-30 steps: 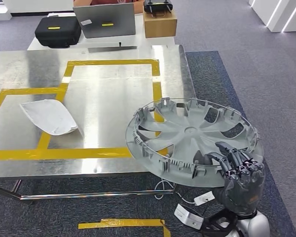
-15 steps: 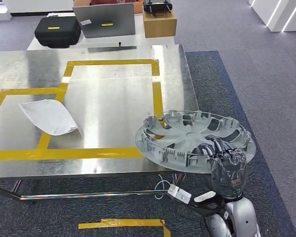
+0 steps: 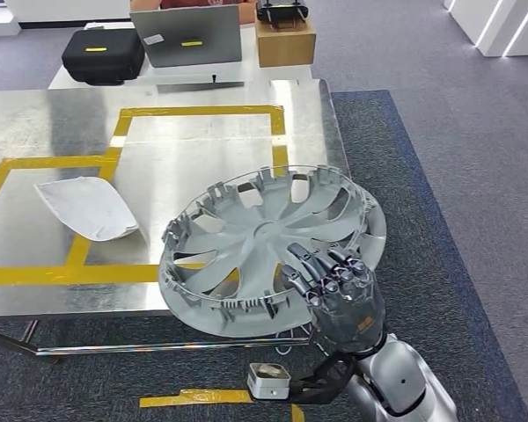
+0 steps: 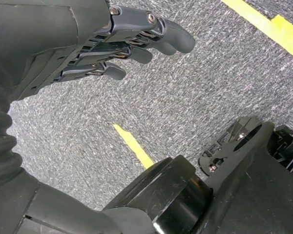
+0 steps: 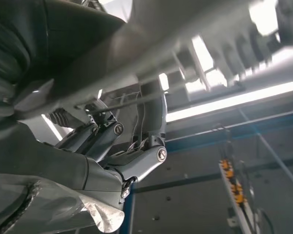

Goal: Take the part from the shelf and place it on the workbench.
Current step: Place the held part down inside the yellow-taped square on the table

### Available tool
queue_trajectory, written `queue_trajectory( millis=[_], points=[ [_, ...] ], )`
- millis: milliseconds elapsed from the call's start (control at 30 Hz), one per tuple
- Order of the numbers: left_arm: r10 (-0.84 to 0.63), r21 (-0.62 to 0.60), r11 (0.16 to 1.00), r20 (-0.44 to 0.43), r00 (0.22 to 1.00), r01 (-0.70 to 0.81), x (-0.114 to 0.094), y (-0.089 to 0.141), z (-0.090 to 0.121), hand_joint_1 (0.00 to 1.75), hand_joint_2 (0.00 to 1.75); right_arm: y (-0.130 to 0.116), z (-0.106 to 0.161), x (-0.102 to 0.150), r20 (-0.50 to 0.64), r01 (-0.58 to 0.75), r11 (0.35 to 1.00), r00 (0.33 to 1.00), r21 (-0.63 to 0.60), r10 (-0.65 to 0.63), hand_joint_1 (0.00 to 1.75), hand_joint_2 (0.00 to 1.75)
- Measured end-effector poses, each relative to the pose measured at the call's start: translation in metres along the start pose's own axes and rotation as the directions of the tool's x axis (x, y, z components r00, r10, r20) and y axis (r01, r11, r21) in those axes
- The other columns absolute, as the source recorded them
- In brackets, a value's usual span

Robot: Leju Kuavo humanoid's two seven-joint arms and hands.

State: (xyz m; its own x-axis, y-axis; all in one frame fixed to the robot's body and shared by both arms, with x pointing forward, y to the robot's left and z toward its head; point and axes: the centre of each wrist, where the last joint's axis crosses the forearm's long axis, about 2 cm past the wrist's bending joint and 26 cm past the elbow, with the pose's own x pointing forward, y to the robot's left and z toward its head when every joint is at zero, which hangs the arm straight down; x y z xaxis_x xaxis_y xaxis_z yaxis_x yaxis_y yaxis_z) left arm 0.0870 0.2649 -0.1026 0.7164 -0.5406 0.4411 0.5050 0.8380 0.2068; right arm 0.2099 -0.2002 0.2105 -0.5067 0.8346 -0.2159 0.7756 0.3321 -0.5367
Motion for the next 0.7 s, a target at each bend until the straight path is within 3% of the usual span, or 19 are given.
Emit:
queue_trajectory(
  millis=[400, 700],
  points=[
    [-0.011, -0.006, 1.000, -0.003, 1.000, 0.011, 0.001, 0.000, -0.001, 0.00, 1.75, -0.005, -0.022, 0.024, 0.172, 0.099, 0.991, 0.982, -0.086, -0.083, 1.75, 1.75],
    [-0.015, -0.007, 1.000, -0.005, 1.000, 0.015, 0.003, 0.000, -0.001, 0.00, 1.75, 0.000, -0.011, 0.027, 0.103, 0.109, 0.993, 0.989, -0.036, -0.105, 1.75, 1.75]
  ],
)
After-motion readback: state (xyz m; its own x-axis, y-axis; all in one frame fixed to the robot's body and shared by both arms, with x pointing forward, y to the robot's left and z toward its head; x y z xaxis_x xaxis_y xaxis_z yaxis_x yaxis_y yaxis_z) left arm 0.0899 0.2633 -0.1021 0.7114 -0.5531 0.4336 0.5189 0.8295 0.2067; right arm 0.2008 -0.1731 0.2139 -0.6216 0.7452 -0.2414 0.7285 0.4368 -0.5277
